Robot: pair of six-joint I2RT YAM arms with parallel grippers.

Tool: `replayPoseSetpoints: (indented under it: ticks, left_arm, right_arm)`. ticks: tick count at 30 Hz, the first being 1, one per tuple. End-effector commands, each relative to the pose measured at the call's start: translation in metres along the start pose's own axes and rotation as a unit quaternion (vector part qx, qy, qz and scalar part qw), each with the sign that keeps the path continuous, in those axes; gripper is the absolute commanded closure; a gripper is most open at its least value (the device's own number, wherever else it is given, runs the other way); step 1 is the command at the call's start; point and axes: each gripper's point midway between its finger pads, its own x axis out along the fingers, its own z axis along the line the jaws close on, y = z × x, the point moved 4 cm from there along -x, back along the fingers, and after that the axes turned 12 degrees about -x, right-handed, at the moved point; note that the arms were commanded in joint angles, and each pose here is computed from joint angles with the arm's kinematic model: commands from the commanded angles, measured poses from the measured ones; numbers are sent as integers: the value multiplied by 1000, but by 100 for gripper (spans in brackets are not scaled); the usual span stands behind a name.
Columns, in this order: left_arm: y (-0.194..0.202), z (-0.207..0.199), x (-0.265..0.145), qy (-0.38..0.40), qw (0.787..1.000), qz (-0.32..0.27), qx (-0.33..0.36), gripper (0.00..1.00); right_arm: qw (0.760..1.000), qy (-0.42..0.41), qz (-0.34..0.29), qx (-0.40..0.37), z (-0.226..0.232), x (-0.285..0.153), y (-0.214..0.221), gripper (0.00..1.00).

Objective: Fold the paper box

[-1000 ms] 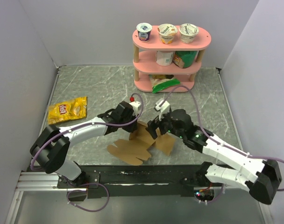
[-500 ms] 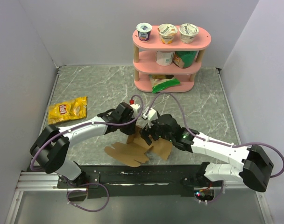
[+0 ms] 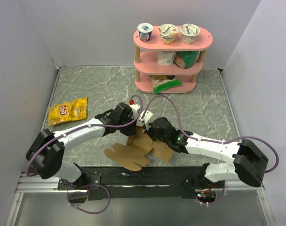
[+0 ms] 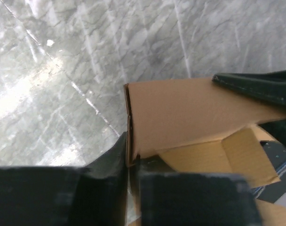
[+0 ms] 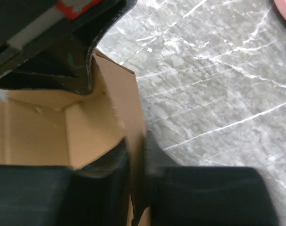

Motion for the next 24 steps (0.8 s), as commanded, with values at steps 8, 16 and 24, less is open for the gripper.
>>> replayPoseSetpoints:
  ticks: [8, 16, 24]
  left_arm:
    - [-21, -2, -24, -4, 996, -92, -8, 29]
    - [-19, 6, -21, -28, 995, -98, -5, 39]
    - [-17, 20, -13, -108, 984, -143, -9, 58]
  right_arm:
    - [998, 57, -24, -19, -7, -2, -15, 95]
    - [997, 69, -30, -35, -4, -4, -24, 98]
    - [996, 66, -54, -37, 3, -14, -40, 99]
